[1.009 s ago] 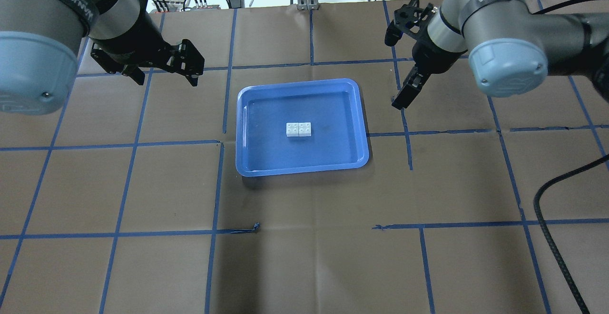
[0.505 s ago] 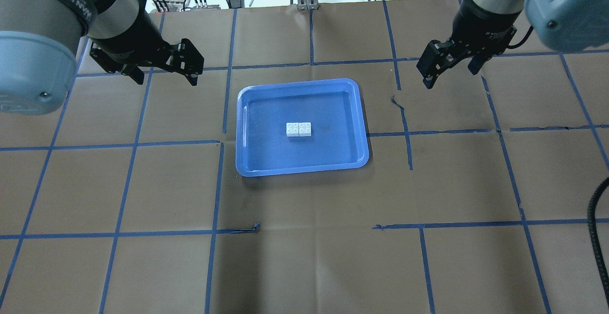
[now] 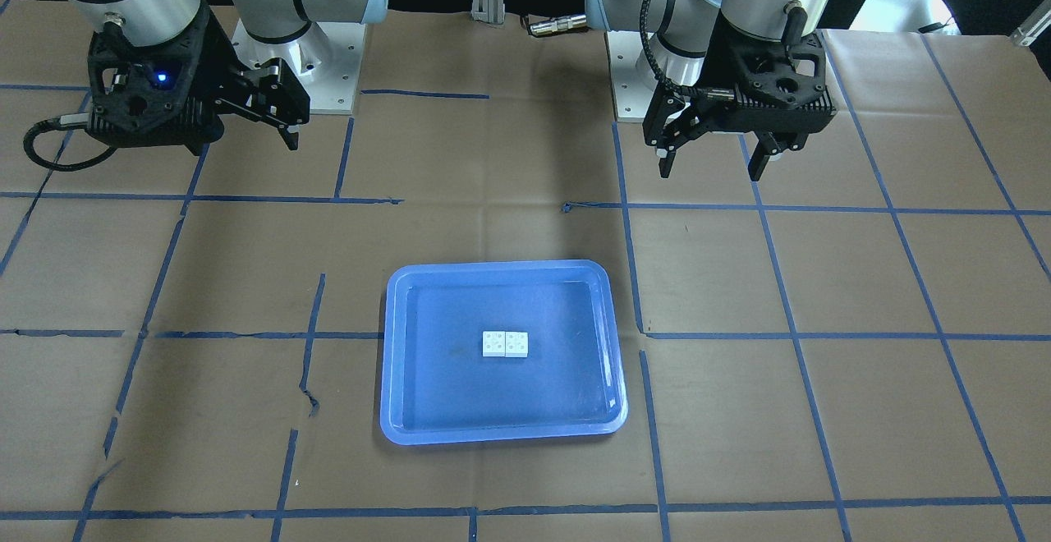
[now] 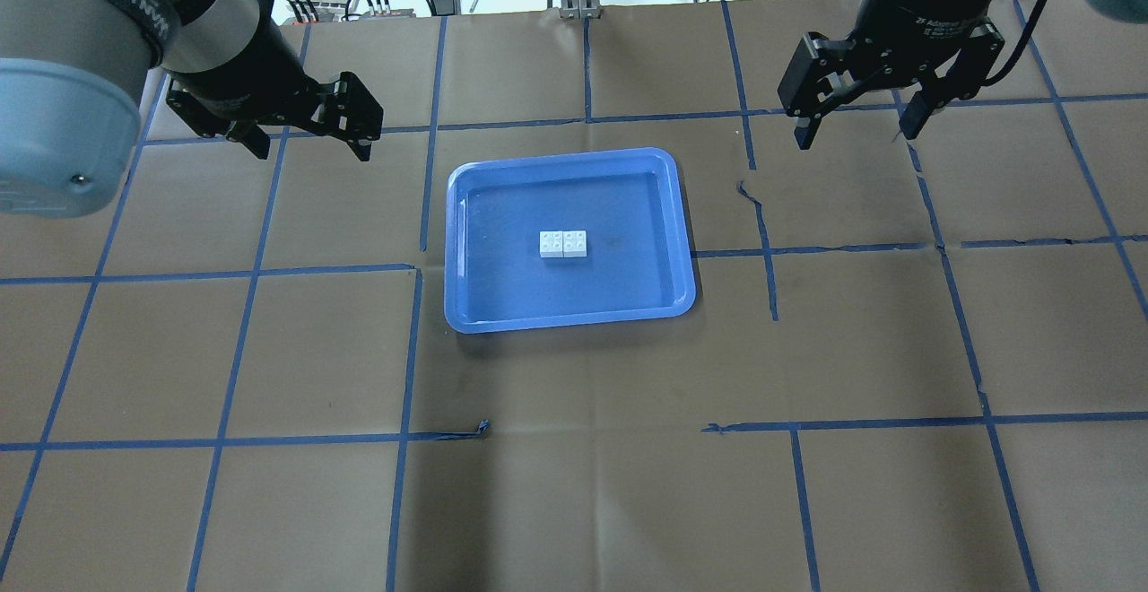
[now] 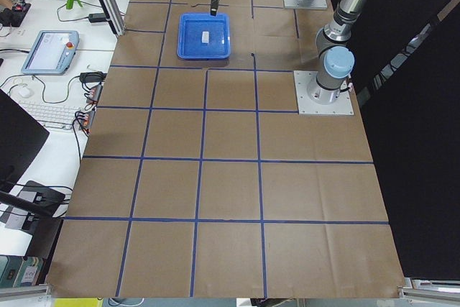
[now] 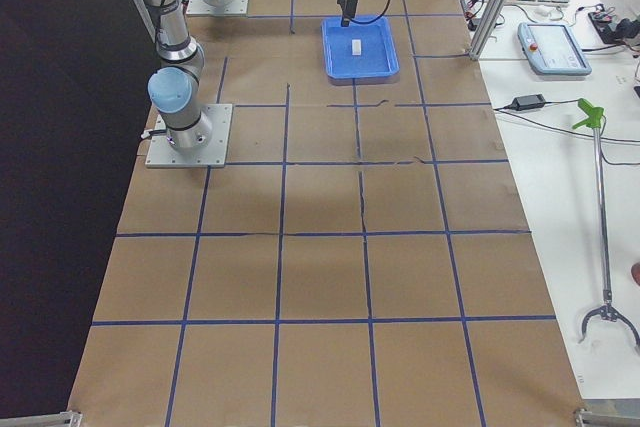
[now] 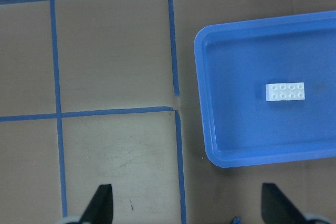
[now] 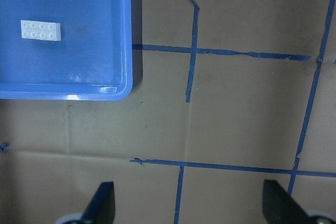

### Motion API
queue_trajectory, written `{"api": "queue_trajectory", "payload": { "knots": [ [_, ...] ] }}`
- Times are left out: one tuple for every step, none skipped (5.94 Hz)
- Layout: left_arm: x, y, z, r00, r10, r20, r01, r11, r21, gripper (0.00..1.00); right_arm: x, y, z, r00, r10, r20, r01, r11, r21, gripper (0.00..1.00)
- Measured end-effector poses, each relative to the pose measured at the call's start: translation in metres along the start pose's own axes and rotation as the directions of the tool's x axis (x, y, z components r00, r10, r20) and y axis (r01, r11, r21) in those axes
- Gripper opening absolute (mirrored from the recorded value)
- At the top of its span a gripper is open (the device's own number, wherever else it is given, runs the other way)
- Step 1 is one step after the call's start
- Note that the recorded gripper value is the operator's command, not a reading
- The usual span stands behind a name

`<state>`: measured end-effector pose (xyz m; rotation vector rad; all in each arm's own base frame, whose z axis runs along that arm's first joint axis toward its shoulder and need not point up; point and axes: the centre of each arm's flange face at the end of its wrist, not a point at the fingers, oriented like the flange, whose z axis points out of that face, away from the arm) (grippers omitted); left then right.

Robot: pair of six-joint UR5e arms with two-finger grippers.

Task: Assemble white blocks and place on blue tray

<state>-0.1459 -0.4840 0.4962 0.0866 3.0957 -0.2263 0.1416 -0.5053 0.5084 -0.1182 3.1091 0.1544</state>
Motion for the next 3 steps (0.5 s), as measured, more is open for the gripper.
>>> {"api": "queue_trajectory", "payload": {
  "knots": [
    [0.0000, 0.0001, -0.0002, 1.000, 0.000, 0.000, 0.000, 1.000, 0.000, 0.99, -0.0005, -0.0010, 0.0010, 1.000, 0.002, 0.000, -0.002, 1.000, -0.001, 1.00],
    [-0.0001, 0.0002, -0.0009, 1.000, 0.000, 0.000, 0.000, 1.000, 0.001, 0.99, -0.0004, -0.0020, 0.0016, 1.000, 0.002, 0.000, -0.002, 1.000, -0.001, 1.00],
    [-0.0001, 0.0005, -0.0016, 1.000, 0.000, 0.000, 0.000, 1.000, 0.002, 0.99, 0.0007, -0.0024, 0.0017, 1.000, 0.005, -0.001, -0.005, 1.000, -0.001, 1.00]
  ]
}}
